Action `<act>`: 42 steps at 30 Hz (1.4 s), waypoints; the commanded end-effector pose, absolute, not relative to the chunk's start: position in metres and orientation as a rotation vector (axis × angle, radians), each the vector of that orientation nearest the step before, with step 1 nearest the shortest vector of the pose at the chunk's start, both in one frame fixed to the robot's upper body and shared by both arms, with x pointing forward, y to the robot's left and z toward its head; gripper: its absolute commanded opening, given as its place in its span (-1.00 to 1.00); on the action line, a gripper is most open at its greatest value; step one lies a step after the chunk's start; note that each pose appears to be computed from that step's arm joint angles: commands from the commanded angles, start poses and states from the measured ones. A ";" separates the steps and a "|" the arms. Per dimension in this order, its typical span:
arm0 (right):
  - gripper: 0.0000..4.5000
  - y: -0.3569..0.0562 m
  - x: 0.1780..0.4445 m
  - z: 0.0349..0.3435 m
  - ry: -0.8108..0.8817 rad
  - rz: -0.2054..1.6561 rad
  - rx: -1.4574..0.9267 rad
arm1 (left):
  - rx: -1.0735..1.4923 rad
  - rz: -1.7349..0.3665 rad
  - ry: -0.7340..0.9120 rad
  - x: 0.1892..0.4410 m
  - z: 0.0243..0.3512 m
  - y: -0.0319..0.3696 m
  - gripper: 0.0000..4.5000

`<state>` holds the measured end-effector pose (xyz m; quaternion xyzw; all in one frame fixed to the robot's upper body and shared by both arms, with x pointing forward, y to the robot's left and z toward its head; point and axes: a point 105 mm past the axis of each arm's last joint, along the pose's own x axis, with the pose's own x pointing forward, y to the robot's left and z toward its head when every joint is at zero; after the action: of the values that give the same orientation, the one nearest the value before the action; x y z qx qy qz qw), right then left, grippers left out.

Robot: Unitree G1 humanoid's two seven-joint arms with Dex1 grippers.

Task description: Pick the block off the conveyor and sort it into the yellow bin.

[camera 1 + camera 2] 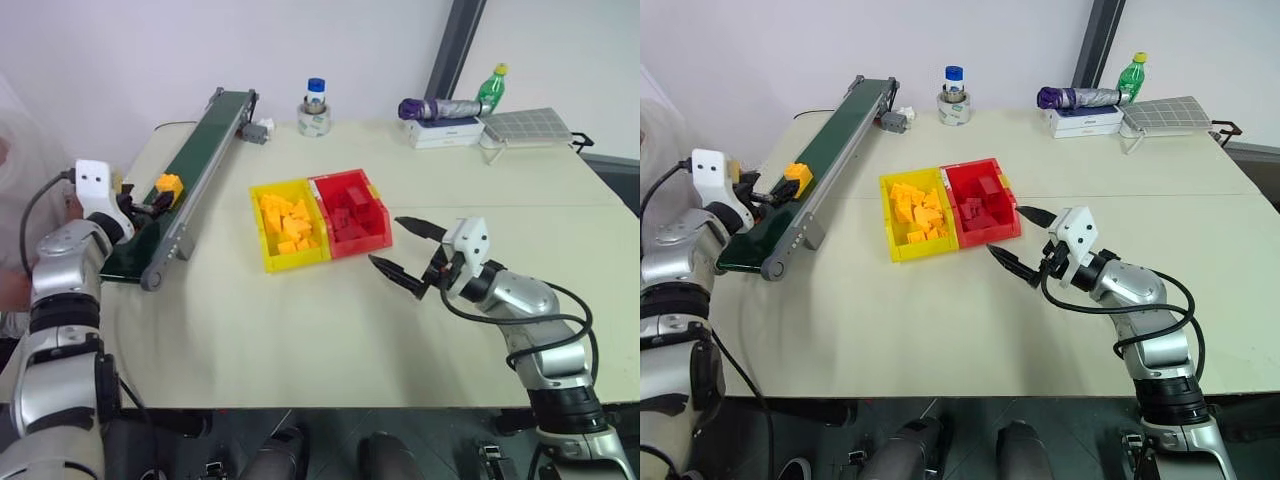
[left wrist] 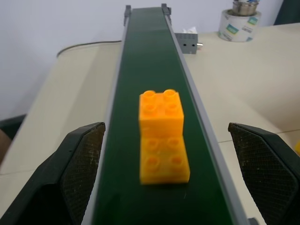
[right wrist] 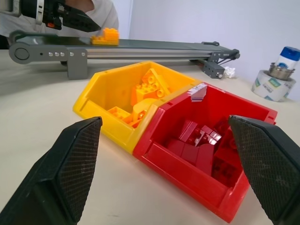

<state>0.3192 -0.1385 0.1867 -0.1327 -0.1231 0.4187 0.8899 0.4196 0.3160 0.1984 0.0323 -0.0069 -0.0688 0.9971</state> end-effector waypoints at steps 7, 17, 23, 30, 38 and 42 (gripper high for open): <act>1.00 -0.143 0.313 0.204 -0.324 0.851 -0.324 | 0.075 -0.146 -0.004 0.420 0.191 0.315 0.97; 1.00 -0.145 0.316 0.204 -0.328 0.834 -0.339 | 0.051 -0.116 -0.060 0.414 0.201 0.320 -0.40; 1.00 -0.146 0.317 0.203 -0.328 0.830 -0.343 | -0.044 -0.360 -0.216 0.397 0.235 0.268 -0.40; 1.00 -0.145 0.318 0.204 -0.329 0.834 -0.347 | -0.036 -0.618 -0.244 0.387 0.244 0.172 -0.40; 1.00 -0.145 0.317 0.206 -0.336 0.812 -0.349 | -0.056 -0.556 -0.227 0.408 0.225 0.126 -0.40; 1.00 -0.144 0.316 0.204 -0.336 0.805 -0.348 | -0.100 -0.548 -0.229 0.414 0.223 0.117 -0.17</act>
<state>0.3214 -0.1457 0.1900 -0.1597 -0.1307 0.3917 0.8966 0.4131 0.1148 0.2015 -0.0563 -0.0736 -0.2768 0.9565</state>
